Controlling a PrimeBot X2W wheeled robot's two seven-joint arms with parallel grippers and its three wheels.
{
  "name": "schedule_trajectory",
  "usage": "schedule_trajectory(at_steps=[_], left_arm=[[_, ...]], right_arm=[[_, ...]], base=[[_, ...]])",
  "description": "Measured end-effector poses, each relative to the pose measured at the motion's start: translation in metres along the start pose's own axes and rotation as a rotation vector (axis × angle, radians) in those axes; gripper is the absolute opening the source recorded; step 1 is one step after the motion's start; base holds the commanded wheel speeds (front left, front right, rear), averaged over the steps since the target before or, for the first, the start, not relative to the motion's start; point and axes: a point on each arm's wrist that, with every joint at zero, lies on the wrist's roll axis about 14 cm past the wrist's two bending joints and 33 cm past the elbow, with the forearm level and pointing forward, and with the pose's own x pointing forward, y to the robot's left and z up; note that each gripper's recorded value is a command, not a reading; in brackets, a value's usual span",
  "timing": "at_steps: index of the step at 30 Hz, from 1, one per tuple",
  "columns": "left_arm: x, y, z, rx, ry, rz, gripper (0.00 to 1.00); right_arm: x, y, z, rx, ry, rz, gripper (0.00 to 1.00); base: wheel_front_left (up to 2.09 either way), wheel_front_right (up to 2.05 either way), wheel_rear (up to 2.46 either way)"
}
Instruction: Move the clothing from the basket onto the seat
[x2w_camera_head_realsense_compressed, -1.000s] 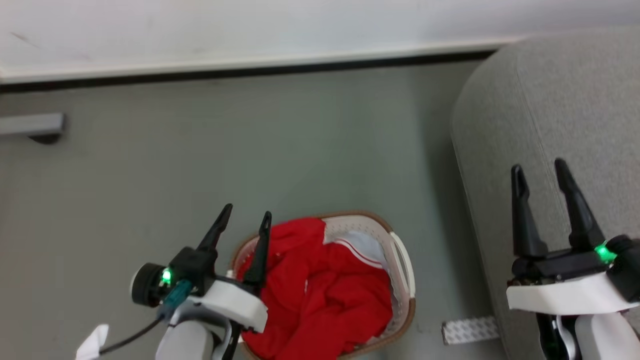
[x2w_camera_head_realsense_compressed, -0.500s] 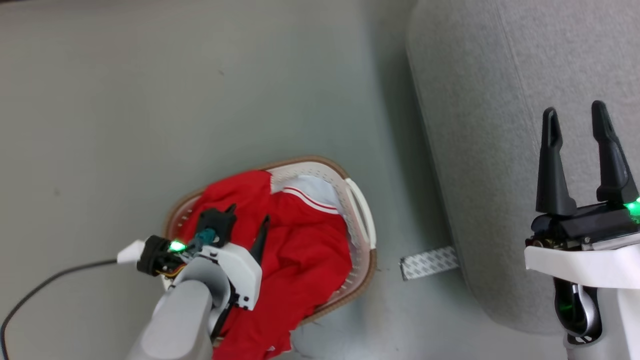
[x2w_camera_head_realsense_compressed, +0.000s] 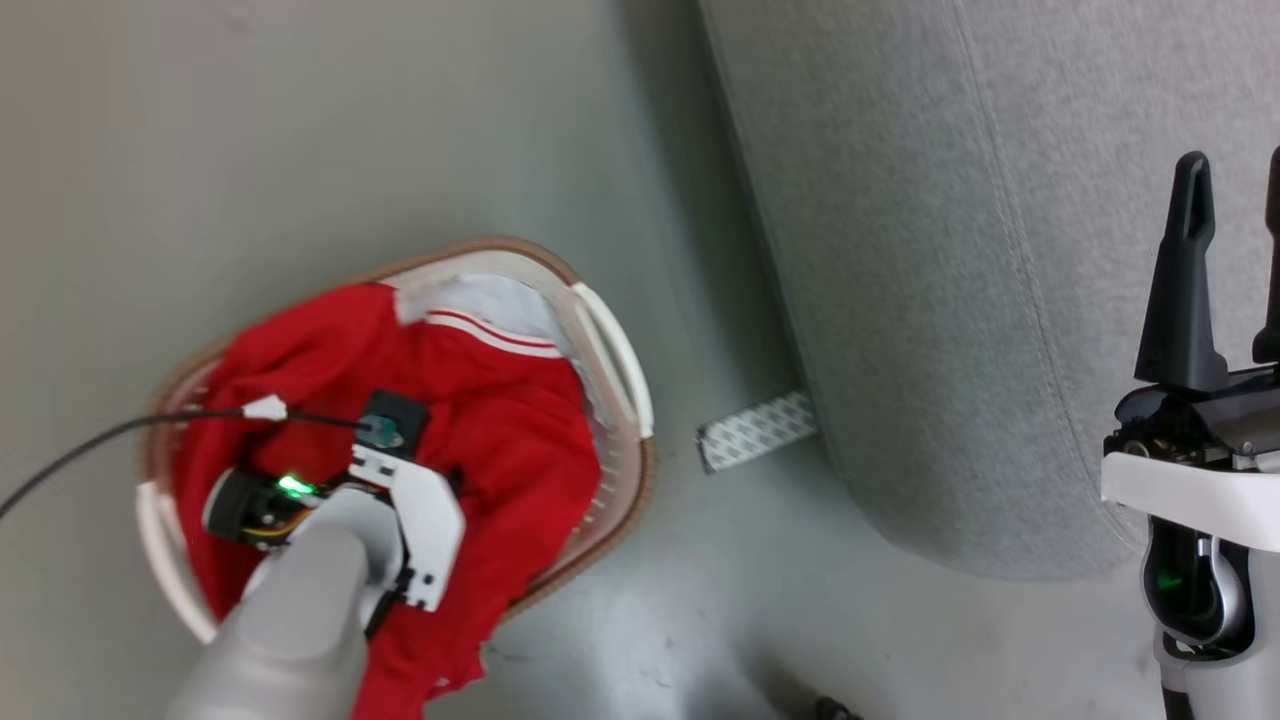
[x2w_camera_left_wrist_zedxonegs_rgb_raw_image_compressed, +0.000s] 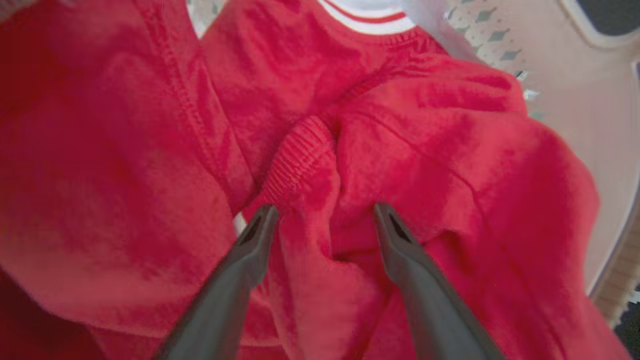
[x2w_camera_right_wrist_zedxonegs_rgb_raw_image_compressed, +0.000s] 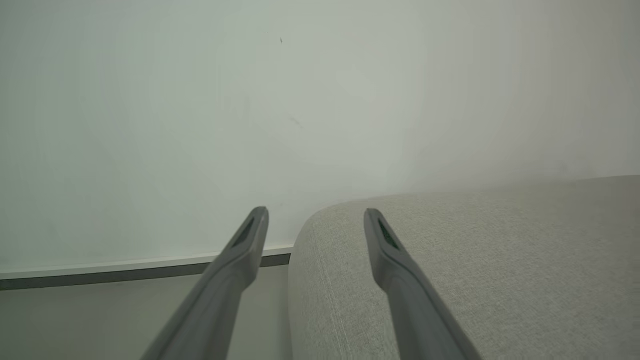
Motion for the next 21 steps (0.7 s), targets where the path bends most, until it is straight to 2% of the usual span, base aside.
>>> schedule_trajectory(at_steps=[5,14,15,16,17,21], left_arm=[[0.021,-0.001,-0.031,0.033,0.128,-0.030,1.00],[0.038,-0.004,-0.050,0.079,0.211,-0.068,0.99],[0.038,-0.003,-0.051,0.079,0.214,-0.067,0.44],[0.038,-0.003,-0.052,0.079,0.217,-0.068,0.27],[0.039,-0.003,-0.051,0.078,0.212,-0.068,0.00],[0.038,-0.004,-0.047,0.065,0.180,-0.073,0.00]], right_arm=[[0.000,-0.011,-0.011,-0.023,0.031,-0.028,1.00],[0.001,-0.009,-0.036,-0.029,0.092,-0.023,1.00],[0.002,-0.008,-0.037,-0.027,0.094,-0.020,1.00],[0.003,-0.007,-0.038,-0.027,0.094,-0.017,1.00],[0.004,-0.007,-0.039,-0.026,0.094,-0.015,1.00],[0.007,-0.004,-0.038,-0.029,0.089,-0.007,1.00]], base=[[0.00,0.00,0.00],[0.00,0.00,0.00],[0.00,0.00,0.00],[0.00,0.00,0.00],[0.00,0.00,0.00],[0.00,0.00,0.00]])
